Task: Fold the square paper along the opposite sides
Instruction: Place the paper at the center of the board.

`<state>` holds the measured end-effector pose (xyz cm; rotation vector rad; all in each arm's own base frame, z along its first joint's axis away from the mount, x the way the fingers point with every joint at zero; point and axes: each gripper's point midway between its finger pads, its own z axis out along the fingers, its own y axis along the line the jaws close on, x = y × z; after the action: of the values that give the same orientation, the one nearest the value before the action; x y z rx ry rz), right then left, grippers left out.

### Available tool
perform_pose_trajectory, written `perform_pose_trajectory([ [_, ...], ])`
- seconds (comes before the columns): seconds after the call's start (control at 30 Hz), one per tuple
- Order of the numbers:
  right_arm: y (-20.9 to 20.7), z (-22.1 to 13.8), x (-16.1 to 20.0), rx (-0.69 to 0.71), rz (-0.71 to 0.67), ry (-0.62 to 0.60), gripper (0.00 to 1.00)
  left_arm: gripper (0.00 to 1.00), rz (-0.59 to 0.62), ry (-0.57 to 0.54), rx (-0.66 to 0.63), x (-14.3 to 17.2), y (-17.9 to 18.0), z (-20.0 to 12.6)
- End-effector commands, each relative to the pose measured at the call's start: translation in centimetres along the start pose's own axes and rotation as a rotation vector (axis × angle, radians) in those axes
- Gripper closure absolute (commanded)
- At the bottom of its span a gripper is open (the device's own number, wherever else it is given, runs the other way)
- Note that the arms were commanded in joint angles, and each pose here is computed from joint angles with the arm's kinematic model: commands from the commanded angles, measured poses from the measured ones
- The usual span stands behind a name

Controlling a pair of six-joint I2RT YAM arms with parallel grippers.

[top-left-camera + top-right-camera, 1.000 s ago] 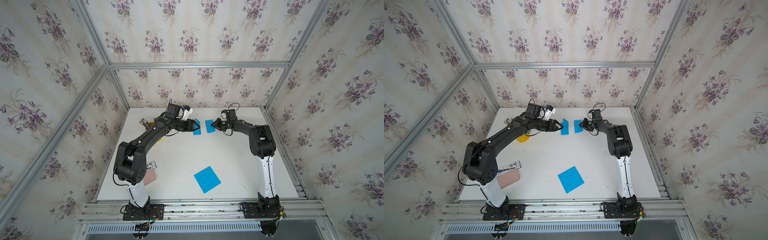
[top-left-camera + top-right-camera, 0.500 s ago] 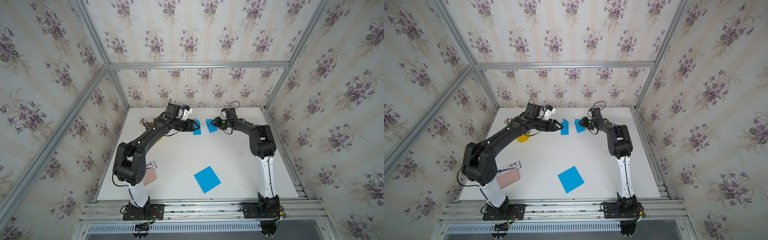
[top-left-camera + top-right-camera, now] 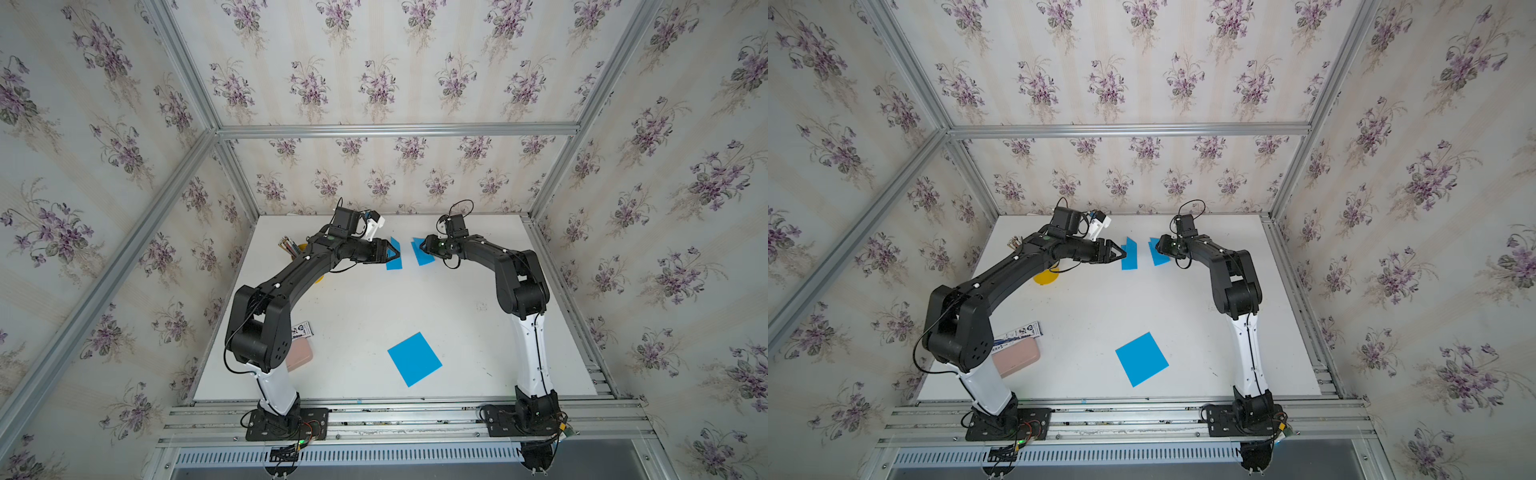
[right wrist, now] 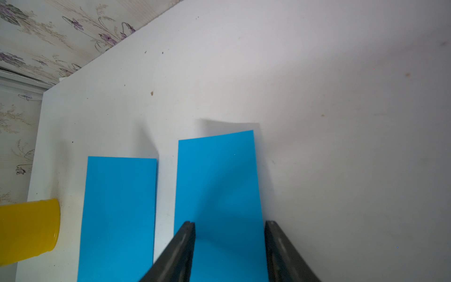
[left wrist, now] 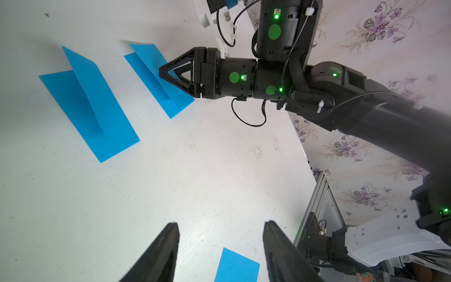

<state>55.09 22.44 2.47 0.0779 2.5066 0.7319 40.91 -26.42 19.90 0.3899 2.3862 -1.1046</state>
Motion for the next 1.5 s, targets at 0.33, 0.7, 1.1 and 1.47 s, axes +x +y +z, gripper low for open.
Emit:
perform_pose_trajectory([
  [0.33, -2.2, -0.1, 4.2, 0.133, 0.03, 0.113, 0.44, 0.4, 0.033, -0.024, 0.037, -0.6, -1.1, -0.4],
  [0.7, -1.1, -1.0, 1.6, 0.134, 0.001, 0.063, 0.37, 0.4, 0.045, -0.023, 0.024, -0.4, -1.2, -0.4],
  [1.1, 3.7, -8.7, -2.6, 0.07, -0.107, -0.104, 0.38, 0.41, 0.194, 0.195, -0.089, 6.3, -2.7, 0.9],
  [1.47, 1.7, -14.9, 4.9, 0.086, -0.177, -0.144, 0.4, 0.41, 0.365, 0.765, -0.097, 25.0, -5.2, 3.1],
])
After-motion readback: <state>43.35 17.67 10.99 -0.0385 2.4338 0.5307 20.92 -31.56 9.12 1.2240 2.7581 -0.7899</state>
